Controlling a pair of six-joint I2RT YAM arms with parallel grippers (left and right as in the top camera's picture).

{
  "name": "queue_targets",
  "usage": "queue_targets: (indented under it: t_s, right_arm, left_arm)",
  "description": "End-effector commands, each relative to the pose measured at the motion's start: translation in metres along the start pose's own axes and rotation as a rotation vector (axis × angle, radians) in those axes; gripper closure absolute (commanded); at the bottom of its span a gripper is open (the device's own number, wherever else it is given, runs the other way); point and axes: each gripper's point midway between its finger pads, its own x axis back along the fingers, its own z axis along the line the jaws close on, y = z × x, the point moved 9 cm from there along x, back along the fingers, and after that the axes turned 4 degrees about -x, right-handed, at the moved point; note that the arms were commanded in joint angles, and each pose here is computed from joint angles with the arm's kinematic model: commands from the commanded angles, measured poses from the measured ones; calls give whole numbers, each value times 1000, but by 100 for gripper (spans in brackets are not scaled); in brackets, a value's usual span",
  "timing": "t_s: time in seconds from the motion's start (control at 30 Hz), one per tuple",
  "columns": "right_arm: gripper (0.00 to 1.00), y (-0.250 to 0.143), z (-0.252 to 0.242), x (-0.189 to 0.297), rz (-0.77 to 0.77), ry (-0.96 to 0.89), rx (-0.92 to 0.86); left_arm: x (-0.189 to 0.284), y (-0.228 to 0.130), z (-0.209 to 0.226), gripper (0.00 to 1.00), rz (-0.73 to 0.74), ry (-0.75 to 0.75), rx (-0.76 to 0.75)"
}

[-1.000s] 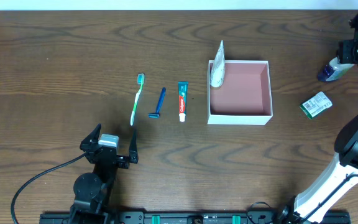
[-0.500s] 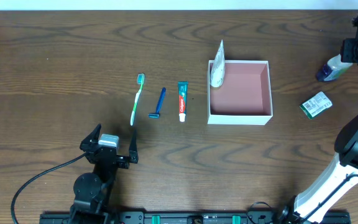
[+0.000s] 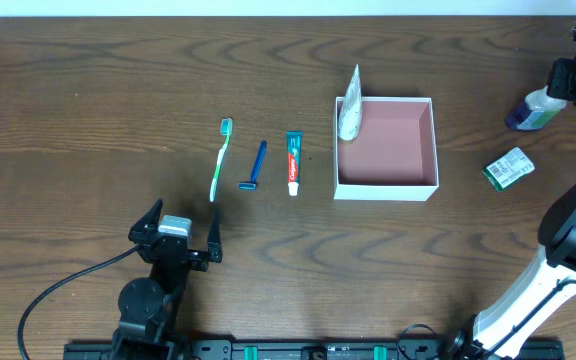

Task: Pack container
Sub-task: 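Move right gripper to the purple soap pump bottle and grasp it, then carry the soap pump bottle into the box beside the tube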

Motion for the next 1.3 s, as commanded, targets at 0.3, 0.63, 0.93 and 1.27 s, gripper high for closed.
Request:
queue_targets:
  t_s: [0.3,0.63,0.93,1.27]
  right_arm:
    - [77,43,55,130,-281,258,-17]
    - [75,29,127,211,-352,364,84]
    - [75,1,181,201,-183,452,113]
    - [74,-14,234,164,-64,500,201]
  left_arm:
    - [-3,-14,-1,2,41,2,-17]
    - [-3,-14,-1,2,41,2,-17]
    - [-3,-14,-1,2,41,2,-17]
    - [-3,-14,-1,2,41,2,-17]
